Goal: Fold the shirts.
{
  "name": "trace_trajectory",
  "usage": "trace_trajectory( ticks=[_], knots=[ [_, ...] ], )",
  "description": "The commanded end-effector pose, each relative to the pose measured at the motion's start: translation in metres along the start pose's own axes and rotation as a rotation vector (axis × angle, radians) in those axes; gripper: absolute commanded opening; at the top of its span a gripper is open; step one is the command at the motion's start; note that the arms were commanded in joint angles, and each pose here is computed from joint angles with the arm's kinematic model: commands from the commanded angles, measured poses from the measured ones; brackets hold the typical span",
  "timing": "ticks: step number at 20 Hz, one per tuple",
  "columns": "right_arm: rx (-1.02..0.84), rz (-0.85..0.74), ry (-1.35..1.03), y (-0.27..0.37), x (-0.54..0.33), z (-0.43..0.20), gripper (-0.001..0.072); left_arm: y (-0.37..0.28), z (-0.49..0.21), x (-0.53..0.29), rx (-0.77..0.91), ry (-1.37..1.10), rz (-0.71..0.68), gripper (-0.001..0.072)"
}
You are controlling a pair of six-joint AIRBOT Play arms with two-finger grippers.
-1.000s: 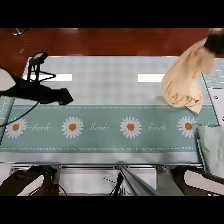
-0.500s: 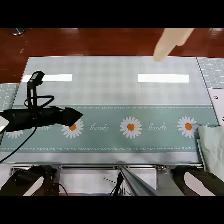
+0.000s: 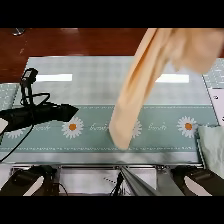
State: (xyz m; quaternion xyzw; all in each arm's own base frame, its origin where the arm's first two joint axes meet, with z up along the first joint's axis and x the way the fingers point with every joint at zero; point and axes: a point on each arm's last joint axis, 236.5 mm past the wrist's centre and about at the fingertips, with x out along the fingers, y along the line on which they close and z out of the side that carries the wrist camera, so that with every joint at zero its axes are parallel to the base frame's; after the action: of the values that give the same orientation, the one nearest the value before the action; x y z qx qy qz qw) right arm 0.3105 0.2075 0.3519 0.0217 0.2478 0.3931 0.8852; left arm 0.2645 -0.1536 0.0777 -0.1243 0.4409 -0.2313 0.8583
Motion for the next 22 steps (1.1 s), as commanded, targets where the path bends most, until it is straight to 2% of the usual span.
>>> trace_trajectory(
  ticks=[1,5,8,10,14,15,17,19,21,22],
  knots=[
    [0.131,0.164,0.28,0.039,0.089,-0.121,0.0028,0.003,0.001,-0.001,-0.005,-0.006,0.012,0.0702],
    [0.378,0.117,0.396,0.048,0.179,-0.225,0.0028,0.004,0.001,0.0,-0.013,-0.006,0.012,0.0702],
    [0.46,0.173,0.49,0.066,0.208,-0.258,0.0043,0.004,0.001,0.0,-0.013,-0.006,0.012,0.0702],
    [0.452,0.214,0.474,0.068,0.211,-0.252,0.0626,0.003,0.001,-0.001,-0.013,-0.006,0.012,0.0702],
    [0.442,0.185,0.421,0.006,0.166,-0.182,0.063,0.003,-0.008,-0.001,-0.012,0.034,0.01,0.0702],
    [0.431,0.127,0.384,-0.026,0.14,-0.164,0.063,0.004,-0.017,-0.001,-0.007,0.072,0.016,0.0702],
    [0.429,-0.104,0.311,-0.105,0.077,-0.152,0.0629,0.021,-0.039,-0.005,-0.022,0.164,0.082,0.0702],
    [0.507,-0.376,0.28,-0.175,0.007,-0.177,0.0629,0.035,-0.046,-0.009,-0.063,0.197,0.122,0.0702],
    [0.657,-0.524,0.252,-0.209,-0.037,-0.227,0.0619,0.014,-0.056,0.002,-0.184,0.219,-0.004,0.0702],
    [0.746,-0.547,0.238,-0.214,-0.045,-0.255,0.0619,0.001,-0.068,0.014,-0.239,0.259,-0.086,0.0702]
  ],
)
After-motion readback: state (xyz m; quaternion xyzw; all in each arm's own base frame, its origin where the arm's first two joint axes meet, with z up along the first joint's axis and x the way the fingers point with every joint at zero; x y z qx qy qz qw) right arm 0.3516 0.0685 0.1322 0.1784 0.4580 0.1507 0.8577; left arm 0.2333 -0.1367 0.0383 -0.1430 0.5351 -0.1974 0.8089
